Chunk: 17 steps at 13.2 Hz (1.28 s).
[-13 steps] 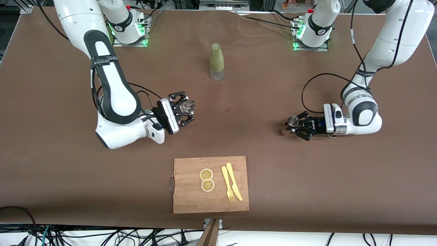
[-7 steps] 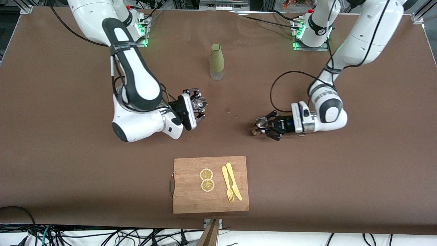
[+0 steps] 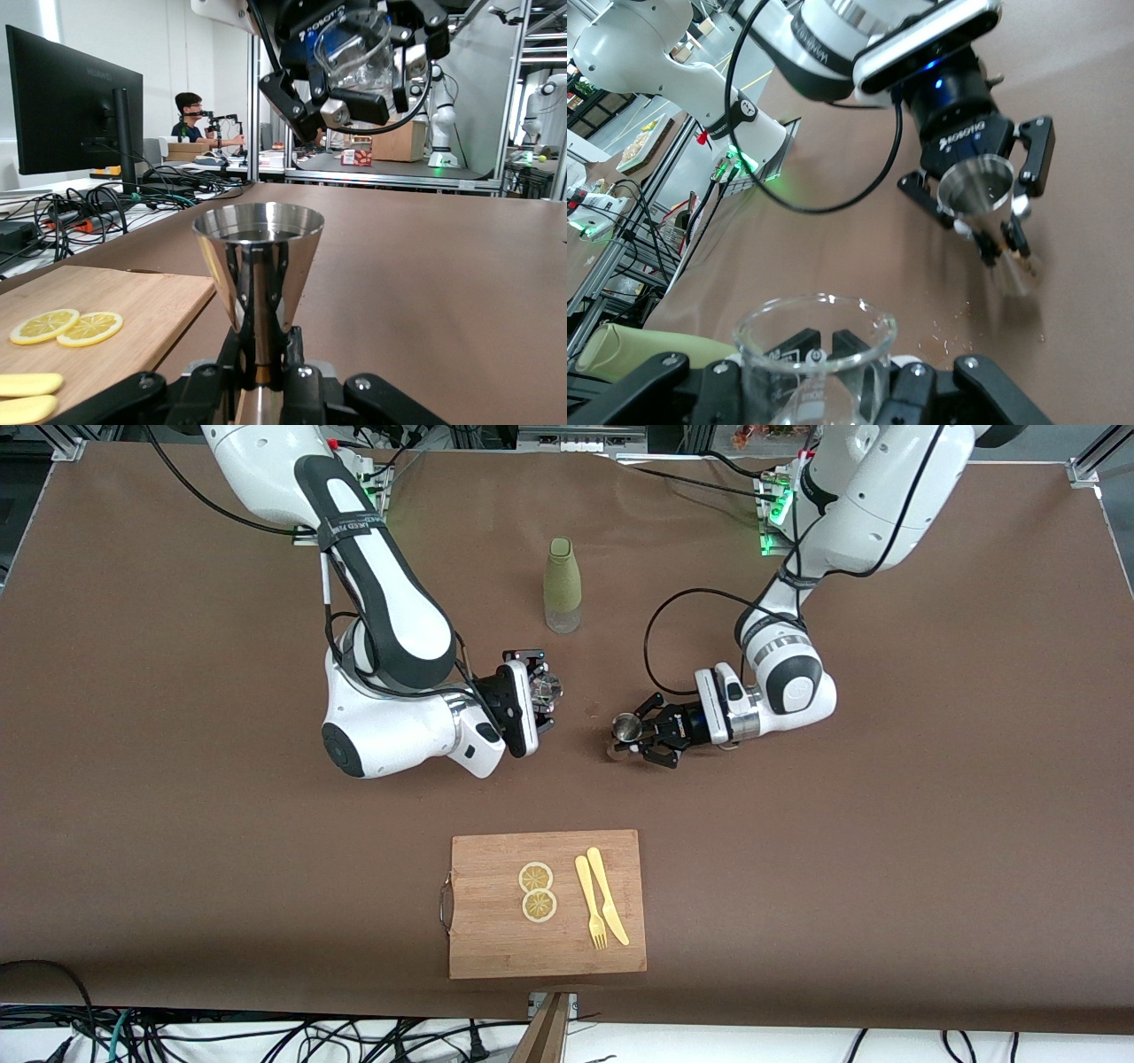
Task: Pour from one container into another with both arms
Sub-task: 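Bring the beaker over the jigger cup with the right gripper, then tilt the beaker with the right gripper, pouring into the jigger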
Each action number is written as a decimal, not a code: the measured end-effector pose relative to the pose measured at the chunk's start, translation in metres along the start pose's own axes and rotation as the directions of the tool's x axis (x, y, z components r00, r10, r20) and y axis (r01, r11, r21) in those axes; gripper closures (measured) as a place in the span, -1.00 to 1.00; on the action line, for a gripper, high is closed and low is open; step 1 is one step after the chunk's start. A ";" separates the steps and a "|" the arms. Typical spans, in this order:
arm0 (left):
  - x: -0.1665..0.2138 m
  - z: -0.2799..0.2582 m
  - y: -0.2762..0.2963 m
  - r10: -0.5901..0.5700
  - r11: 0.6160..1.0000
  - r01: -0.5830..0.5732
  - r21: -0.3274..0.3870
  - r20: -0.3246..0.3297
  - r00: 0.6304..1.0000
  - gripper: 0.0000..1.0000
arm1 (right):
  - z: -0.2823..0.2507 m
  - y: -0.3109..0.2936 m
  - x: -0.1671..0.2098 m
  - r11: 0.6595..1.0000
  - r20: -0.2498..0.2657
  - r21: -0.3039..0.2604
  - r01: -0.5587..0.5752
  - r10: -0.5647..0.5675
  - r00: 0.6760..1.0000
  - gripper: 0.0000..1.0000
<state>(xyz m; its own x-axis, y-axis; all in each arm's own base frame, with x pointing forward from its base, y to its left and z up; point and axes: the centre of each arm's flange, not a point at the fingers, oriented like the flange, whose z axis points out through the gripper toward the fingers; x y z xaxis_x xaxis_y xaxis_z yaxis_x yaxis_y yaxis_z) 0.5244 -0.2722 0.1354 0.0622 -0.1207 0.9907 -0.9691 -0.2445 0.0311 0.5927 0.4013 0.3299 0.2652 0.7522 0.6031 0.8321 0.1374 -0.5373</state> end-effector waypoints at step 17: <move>-0.024 0.073 0.069 -0.099 0.981 0.096 0.169 0.010 0.995 0.58 | 0.042 0.007 0.006 0.986 0.164 -0.147 -0.084 0.108 0.981 0.69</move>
<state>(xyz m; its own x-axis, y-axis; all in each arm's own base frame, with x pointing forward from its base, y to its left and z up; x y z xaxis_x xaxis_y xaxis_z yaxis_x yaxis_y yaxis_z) 0.4737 -0.3566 0.1041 0.1607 -0.1053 0.9814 -0.9042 -0.4144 0.1036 0.5793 0.4335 0.3048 0.2698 0.8581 0.4370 0.8697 -0.0224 -0.4931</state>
